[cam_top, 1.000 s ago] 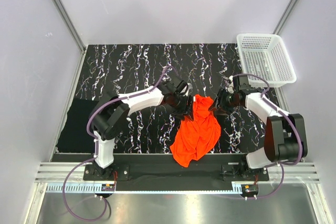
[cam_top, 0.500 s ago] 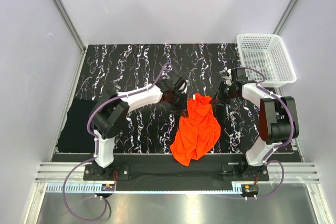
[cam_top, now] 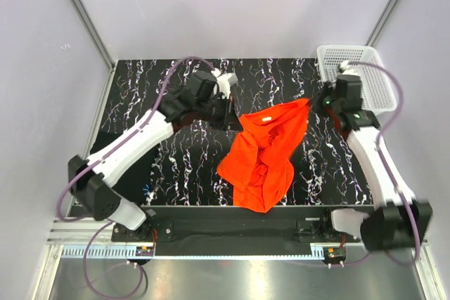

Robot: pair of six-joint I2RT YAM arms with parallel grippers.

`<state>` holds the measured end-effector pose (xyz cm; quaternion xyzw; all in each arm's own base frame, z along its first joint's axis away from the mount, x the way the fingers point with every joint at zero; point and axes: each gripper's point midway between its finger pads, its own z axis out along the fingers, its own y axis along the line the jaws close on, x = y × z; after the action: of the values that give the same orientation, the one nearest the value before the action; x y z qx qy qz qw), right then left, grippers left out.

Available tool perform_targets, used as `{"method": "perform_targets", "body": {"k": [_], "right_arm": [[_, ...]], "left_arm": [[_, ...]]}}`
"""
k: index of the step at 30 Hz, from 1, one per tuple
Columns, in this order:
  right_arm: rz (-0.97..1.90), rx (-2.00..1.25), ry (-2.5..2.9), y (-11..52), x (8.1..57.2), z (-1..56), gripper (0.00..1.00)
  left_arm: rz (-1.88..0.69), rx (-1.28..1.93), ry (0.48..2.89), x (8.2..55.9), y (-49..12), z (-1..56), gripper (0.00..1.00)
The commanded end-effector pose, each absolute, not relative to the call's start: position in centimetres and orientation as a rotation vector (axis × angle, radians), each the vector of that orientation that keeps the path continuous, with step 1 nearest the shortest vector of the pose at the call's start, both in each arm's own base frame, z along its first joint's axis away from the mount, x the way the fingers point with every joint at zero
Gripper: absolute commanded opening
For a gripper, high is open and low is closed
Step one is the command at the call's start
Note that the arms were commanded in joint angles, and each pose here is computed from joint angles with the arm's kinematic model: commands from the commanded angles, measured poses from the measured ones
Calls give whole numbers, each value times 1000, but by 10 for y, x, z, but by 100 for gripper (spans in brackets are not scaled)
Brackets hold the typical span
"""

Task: Fold and stack the t-shirts
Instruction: Flatten the tshirt out

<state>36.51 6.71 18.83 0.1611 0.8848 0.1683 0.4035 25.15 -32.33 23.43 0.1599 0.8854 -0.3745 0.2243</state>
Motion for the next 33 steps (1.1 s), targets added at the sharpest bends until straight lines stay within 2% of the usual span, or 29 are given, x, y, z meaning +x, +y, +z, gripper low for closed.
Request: {"method": "perform_targets", "body": {"k": [1,5,9,15,21,27,30,31,32,33], "right_arm": [[200,414,1859,20,363,312,0],[101,413,1576,-9,319,415,0],[62,399,1372,-23,273,486,0],[30,386,1117,-39,210,571,0],[24,376,979,-42,198,629,0],[61,323,901,-30,238,668,0],[137,257,916,-10,288,669,0],[180,202,980,7,327,654,0],[242,190,993,17,343,651,0],[438,110,1120,60,419,608,0]], "left_arm": [[-1244,580,2223,221,-334,321,0],[-1340,743,1943,183,-335,407,0],[-1373,808,1762,160,-327,457,0],[-1487,896,1563,125,-324,514,0],[-1544,936,1501,112,-330,534,0],[-1483,874,1591,125,-330,512,0],[-1308,733,1732,155,-317,483,0],[-1205,646,1781,175,-309,471,0],[-1135,591,1859,188,-301,445,0],[-875,283,2069,239,-247,376,0]]}}
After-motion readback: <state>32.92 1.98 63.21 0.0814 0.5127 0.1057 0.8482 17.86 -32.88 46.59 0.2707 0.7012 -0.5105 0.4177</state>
